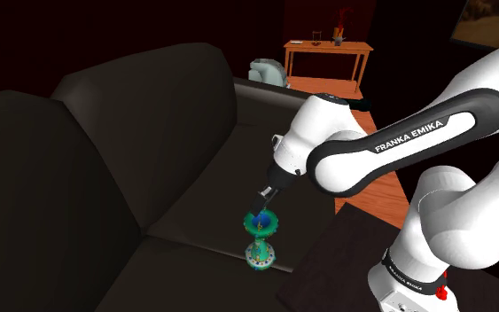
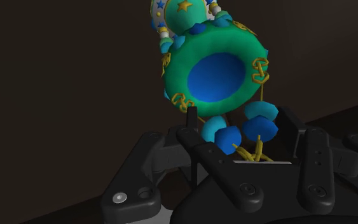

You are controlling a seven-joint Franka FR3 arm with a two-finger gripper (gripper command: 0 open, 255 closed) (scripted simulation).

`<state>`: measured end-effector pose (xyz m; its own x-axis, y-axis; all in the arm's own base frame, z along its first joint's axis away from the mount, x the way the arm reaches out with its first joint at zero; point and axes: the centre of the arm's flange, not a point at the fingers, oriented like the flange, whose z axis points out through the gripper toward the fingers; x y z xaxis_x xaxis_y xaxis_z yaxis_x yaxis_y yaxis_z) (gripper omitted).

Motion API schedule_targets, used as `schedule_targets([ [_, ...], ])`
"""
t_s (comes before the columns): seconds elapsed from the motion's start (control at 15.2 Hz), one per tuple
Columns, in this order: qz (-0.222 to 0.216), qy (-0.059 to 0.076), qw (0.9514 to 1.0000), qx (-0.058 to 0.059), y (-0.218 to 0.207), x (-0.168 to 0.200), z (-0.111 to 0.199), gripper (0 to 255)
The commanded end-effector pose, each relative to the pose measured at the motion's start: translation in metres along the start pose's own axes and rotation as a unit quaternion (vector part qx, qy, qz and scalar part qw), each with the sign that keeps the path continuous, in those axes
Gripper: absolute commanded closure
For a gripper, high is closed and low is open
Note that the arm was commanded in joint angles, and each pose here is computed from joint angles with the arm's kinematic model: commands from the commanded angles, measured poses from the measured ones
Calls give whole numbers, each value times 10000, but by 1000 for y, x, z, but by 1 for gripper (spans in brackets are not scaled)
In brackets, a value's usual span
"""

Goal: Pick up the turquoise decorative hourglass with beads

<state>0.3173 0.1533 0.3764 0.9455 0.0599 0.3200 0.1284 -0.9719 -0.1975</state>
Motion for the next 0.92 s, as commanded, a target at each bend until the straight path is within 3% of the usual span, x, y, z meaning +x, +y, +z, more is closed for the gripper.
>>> schedule_targets([
  [0.0,-1,1,10000,0,-2,4,-9,255],
  [0.86,-1,1,10000,0,-14,23,-64,255],
])
